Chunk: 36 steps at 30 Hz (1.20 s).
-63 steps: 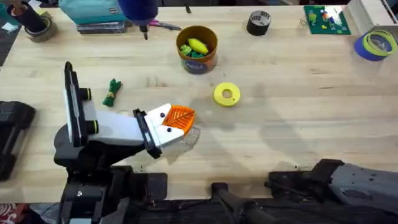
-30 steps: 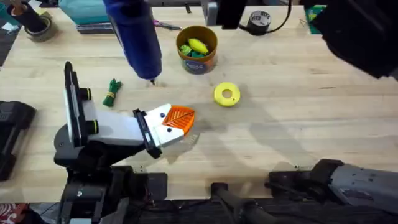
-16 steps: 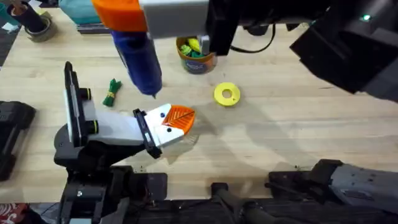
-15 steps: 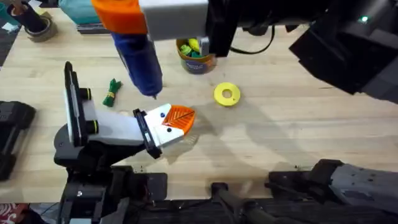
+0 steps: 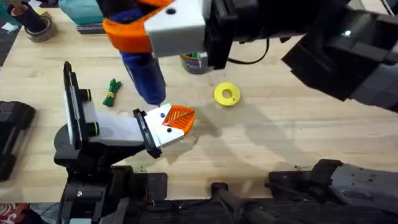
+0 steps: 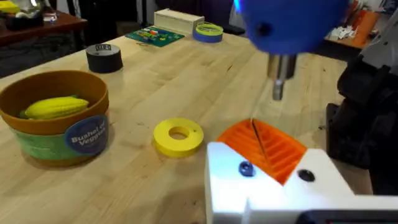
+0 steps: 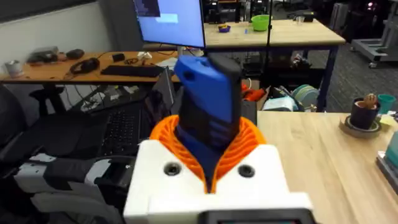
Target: Pick up the gripper from the table and insert it into the empty holder that is missing its gripper. Then pick up a screw, insert it into the mounting hole, and use the screwdriver to tighten it. Finally, clean up the table by picking up the vegetable and placing it into the bucket.
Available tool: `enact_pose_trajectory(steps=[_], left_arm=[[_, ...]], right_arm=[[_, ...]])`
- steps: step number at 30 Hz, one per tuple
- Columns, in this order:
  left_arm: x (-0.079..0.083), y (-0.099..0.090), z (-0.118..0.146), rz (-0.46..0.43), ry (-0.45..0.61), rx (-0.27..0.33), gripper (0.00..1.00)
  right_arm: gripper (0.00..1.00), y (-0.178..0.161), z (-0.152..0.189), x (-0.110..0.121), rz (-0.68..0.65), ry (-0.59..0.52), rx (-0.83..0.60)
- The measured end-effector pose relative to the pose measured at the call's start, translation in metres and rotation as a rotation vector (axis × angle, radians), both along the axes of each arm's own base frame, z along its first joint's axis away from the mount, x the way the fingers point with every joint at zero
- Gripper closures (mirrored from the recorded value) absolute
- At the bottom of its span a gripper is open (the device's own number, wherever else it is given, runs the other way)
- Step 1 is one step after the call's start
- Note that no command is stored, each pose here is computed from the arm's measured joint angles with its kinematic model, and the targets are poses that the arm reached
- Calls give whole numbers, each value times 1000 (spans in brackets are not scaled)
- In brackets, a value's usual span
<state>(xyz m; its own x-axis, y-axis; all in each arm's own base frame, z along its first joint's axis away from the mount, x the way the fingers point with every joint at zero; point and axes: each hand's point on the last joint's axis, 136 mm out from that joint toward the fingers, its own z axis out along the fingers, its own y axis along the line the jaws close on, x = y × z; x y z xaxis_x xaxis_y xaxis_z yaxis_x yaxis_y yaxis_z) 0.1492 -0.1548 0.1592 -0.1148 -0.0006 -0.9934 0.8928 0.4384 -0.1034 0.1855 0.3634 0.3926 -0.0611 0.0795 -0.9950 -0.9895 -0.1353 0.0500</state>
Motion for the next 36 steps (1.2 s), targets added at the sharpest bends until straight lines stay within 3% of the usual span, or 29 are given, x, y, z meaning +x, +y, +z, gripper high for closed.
enact_pose_trajectory(steps=[36], left_arm=[[0,0,0,0,-3,1,989]], right_arm=[[977,3,-28,-5,9,-48,-3]])
